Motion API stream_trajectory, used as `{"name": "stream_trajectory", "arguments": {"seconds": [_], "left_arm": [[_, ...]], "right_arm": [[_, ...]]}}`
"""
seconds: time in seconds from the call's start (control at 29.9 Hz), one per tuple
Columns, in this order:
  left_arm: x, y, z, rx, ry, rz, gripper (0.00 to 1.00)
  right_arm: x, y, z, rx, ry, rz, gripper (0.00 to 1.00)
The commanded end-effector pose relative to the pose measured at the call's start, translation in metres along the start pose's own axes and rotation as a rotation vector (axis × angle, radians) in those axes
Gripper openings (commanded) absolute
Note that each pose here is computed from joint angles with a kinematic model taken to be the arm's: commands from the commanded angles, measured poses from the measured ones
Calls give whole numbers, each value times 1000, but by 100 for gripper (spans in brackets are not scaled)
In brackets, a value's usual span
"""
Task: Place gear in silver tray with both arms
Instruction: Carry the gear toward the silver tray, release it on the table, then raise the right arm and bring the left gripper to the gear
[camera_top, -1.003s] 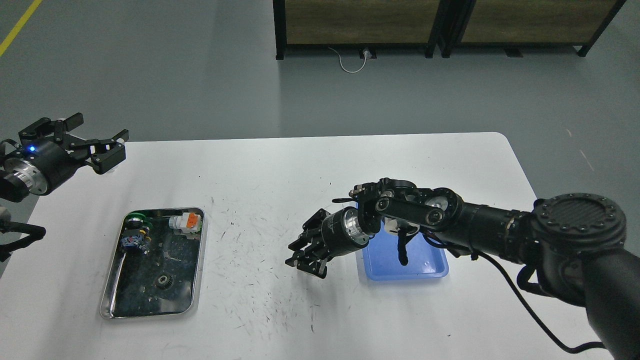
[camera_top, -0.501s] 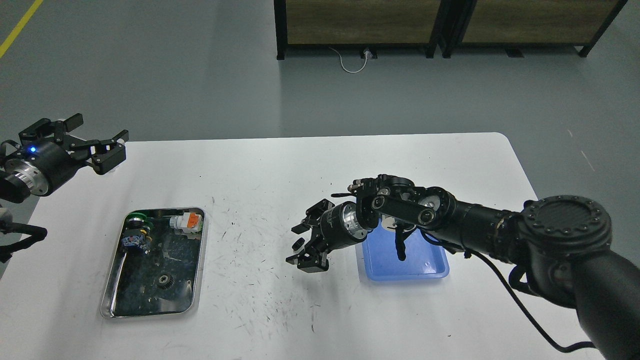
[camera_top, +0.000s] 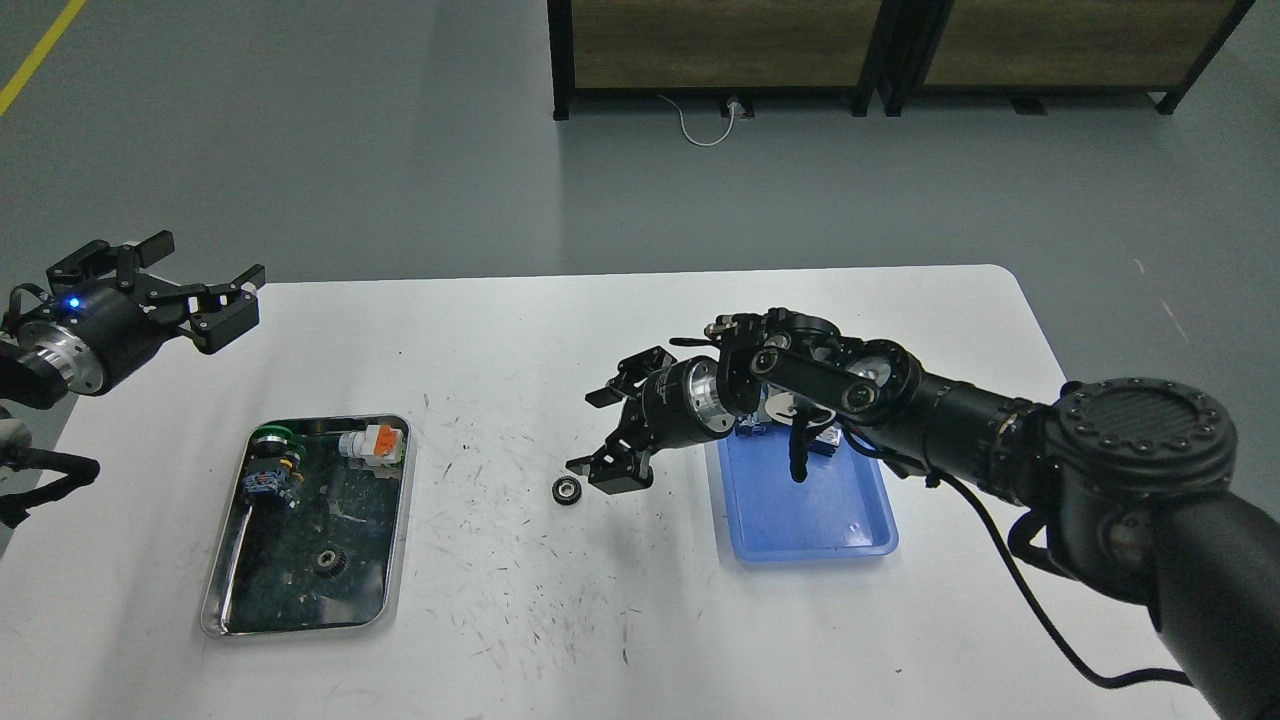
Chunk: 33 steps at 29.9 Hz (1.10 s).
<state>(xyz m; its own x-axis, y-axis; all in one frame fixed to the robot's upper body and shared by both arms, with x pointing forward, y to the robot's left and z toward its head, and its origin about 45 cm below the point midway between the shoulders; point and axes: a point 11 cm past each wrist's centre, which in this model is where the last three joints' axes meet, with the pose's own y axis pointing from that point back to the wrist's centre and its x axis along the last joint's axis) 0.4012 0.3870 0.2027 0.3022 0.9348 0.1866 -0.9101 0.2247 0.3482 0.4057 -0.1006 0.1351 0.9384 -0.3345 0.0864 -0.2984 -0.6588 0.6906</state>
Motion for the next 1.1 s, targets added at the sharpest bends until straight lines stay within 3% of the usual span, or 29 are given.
{"name": "stream_trajectory", "arguments": {"seconds": [0.0,0.27,0.47,1.07], "left_arm": [[-18,-8,-2,-7,10,-34,97],[-95,-35,-11,-14,-17,-166,97],[-159,-33,-50,31,-47,-273,97],[-277,-19,-99,78,-62,-431,97]], "right_arm": [[41,34,3,16,-33,105,85],[116,118,18,50,-112,342,86],[146,158,25,57,-145,467,86],[154,167,31,49,-164,504,86]]}}
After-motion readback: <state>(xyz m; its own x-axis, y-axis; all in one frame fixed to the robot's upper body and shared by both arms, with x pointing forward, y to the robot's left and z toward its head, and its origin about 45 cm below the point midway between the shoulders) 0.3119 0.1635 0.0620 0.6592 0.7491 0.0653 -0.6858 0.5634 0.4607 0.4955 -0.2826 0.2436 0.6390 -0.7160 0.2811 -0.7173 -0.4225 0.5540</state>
